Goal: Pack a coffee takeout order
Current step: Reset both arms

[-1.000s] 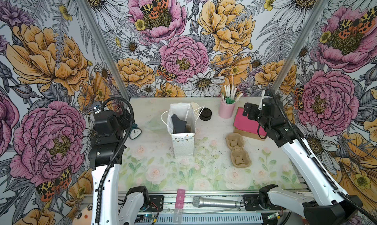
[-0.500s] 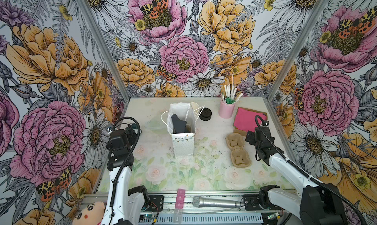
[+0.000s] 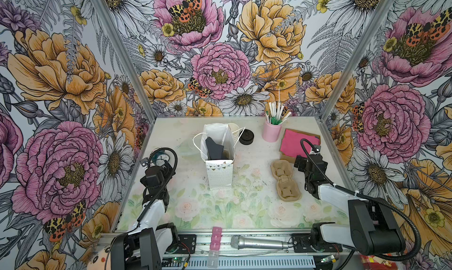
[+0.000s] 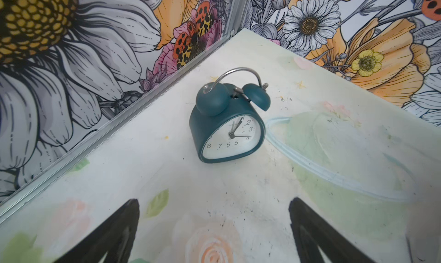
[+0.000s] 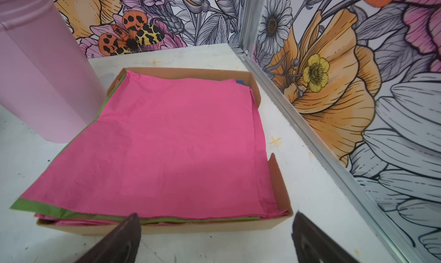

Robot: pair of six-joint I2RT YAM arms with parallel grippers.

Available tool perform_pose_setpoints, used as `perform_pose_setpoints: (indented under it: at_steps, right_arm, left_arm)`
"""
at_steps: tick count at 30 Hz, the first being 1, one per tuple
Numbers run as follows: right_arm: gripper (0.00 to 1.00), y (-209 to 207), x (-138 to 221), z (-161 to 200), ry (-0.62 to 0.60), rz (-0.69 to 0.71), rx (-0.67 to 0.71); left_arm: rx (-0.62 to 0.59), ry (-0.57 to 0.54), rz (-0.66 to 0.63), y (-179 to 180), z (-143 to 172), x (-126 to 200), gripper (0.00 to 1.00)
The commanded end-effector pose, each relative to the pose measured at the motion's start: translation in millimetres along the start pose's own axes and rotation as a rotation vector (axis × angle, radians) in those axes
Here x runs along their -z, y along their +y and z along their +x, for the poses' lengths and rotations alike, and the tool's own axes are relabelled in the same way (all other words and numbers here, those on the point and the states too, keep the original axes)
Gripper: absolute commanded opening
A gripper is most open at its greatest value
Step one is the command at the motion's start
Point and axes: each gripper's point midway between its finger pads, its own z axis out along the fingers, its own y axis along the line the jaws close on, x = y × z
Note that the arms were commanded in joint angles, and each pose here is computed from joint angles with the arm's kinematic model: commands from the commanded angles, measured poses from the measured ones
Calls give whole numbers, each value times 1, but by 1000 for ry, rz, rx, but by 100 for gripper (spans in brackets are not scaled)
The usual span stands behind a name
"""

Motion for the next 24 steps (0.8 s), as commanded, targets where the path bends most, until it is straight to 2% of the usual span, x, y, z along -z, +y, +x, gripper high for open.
perform_pose_setpoints:
  at_steps: [1,6,8,11,12,14,15,16,20,24]
  right_arm:
    - [99,9,-13,-39,-117,-38,-11]
    - [100,20,-29,-38,-145,-79,39]
    - [100,18,-25,-38,-167,-95,24]
    - [96,12,-16,-30,-273,-109,-16]
    - [94,9,-15,-25,-243,-106,-22]
    - [93,12,-16,-29,-261,-111,-10]
    - [93,11,-17,-25,-231,-105,-13]
    - [99,10,-18,-29,-241,-97,-16]
    - [100,11,-18,-28,-240,-93,-10]
    - [99,8,-17,-28,-244,-78,-18]
  left_arm:
    - [-30,-119,82,-32,-37,-14,99]
    - [-96,-146,172,-77,-49,-50,99]
    - [-171,-64,175,-93,-41,-62,99]
    - [-307,-59,282,-131,-28,-60,99]
    - [-327,-60,286,-134,-26,-58,99]
    - [-309,-91,285,-130,-27,-55,99]
    - [-299,-106,290,-127,-28,-51,99]
    - [-284,-131,314,-125,-29,-47,99]
    - [-233,-249,354,-115,-24,-35,99]
    - [-242,-240,317,-114,-23,-37,99]
